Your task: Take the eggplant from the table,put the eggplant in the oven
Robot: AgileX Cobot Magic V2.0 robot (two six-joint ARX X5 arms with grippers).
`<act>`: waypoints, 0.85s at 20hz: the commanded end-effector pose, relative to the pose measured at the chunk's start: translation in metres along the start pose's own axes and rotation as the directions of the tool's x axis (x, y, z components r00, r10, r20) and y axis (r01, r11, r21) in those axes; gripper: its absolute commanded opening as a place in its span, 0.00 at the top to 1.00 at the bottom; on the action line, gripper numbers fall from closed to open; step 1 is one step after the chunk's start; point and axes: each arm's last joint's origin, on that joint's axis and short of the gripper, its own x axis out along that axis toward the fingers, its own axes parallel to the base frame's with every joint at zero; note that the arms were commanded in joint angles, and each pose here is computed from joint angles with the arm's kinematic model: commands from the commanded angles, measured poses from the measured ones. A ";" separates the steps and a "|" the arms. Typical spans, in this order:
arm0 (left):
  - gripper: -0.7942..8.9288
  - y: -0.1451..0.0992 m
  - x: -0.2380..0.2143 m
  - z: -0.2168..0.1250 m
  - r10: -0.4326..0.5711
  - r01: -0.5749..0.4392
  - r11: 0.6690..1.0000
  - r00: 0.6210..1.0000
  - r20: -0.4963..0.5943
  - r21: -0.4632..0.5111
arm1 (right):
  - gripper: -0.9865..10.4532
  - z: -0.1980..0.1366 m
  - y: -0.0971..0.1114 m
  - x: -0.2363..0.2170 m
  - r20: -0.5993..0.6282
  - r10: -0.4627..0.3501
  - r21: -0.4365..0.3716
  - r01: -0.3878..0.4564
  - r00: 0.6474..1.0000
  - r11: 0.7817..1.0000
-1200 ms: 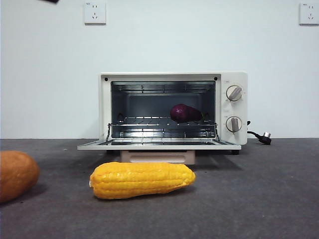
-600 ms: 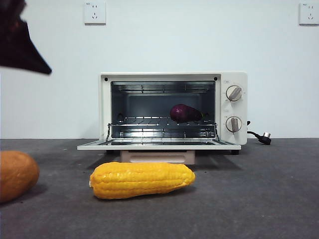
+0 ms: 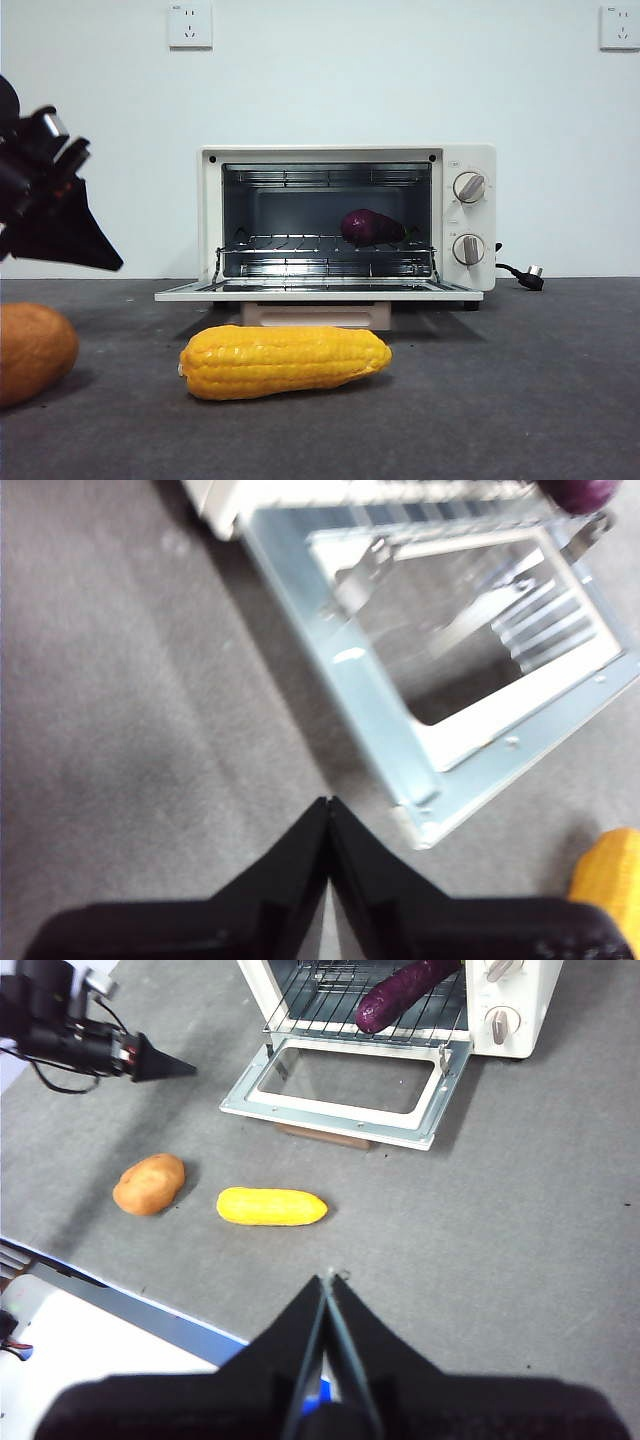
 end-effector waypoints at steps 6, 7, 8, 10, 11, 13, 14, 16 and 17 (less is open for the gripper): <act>0.92 0.004 0.040 -0.012 -0.048 0.049 0.999 0.997 -0.061 0.010 | 0.92 -0.003 0.000 -0.001 -0.021 -0.004 0.039 0.005 1.000 0.999; 0.92 0.004 0.042 -0.012 -0.051 0.052 0.999 0.997 -0.061 0.016 | 0.92 -0.003 0.000 -0.001 -0.021 -0.004 0.040 0.005 1.000 0.999; 0.92 0.003 0.044 -0.012 -0.052 0.053 0.998 0.997 -0.060 0.020 | 0.92 -0.003 0.000 -0.001 -0.021 -0.004 0.041 0.005 1.000 0.999; 0.92 0.002 0.046 -0.011 -0.040 0.042 0.999 0.998 -0.057 0.032 | 0.92 -0.003 0.000 -0.001 -0.021 -0.004 0.043 0.005 1.000 0.999; 0.92 0.002 0.047 -0.011 -0.027 0.029 0.999 0.998 -0.055 0.038 | 0.92 -0.003 0.000 -0.001 -0.021 -0.004 0.046 0.005 1.000 0.999; 0.92 0.004 0.050 -0.012 -0.032 0.034 0.999 0.998 -0.058 0.035 | 0.92 -0.003 0.000 -0.001 -0.021 -0.004 0.049 0.005 1.000 0.999; 0.92 0.006 0.052 -0.014 -0.034 0.035 0.999 0.997 -0.066 0.027 | 0.92 -0.003 0.000 -0.001 -0.021 -0.003 0.049 0.004 1.000 0.999; 0.92 0.009 0.056 -0.018 -0.038 0.039 0.999 0.996 -0.080 0.014 | 0.92 -0.003 0.000 -0.001 -0.021 -0.004 0.049 0.005 1.000 0.999; 0.92 0.009 0.057 -0.018 -0.048 0.049 0.999 0.996 -0.081 0.012 | 0.92 -0.003 0.000 -0.001 -0.021 -0.004 0.049 0.005 1.000 0.999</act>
